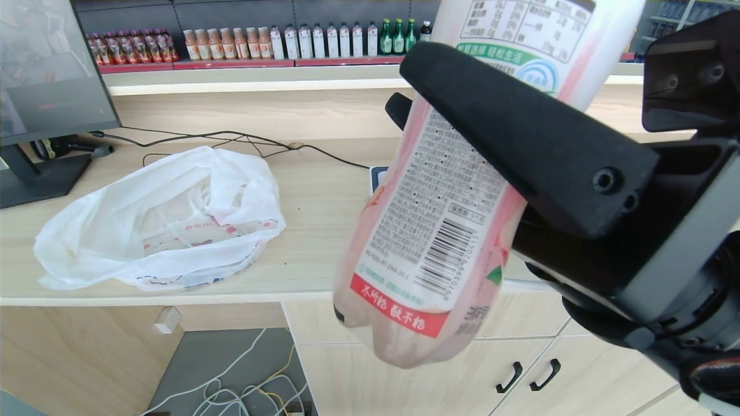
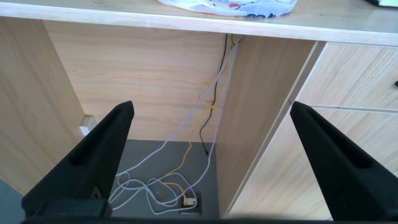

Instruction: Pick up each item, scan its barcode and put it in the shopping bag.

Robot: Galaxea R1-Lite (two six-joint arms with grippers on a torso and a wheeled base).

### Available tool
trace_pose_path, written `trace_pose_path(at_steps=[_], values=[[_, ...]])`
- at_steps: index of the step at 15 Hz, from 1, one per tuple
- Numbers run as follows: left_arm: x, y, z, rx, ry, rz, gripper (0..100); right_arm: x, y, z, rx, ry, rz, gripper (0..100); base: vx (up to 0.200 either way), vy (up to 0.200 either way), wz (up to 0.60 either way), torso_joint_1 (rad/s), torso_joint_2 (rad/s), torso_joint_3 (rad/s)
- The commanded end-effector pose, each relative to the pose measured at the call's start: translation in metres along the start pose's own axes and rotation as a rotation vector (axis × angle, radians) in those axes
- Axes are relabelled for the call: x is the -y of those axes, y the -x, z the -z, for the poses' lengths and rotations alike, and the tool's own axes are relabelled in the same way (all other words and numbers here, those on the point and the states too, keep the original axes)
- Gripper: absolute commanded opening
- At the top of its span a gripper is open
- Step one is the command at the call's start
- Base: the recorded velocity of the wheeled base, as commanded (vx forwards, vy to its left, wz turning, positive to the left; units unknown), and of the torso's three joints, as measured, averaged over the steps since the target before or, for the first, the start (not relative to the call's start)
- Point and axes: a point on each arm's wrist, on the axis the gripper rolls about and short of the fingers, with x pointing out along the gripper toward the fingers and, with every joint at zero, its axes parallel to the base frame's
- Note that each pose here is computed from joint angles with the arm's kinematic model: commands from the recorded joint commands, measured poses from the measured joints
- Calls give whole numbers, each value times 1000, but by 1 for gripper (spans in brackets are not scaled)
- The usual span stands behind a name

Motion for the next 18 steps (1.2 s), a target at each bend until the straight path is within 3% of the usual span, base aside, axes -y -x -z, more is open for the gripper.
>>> trace_pose_path(at_steps=[1,4,12,18], values=[[0,0,0,0,0,0,100,-2,3,-2,4,5,2,0,0,0,0,0,0,0],[0,0,0,0,0,0,100,-2,13,-1,-16,13,22,0,0,0,0,0,0,0],[0,0,0,0,0,0,100,26,59,-3,-86,222,216,0,0,0,0,0,0,0],[0,0,0,0,0,0,100,60,83,-23,-149,629,462,0,0,0,0,0,0,0]])
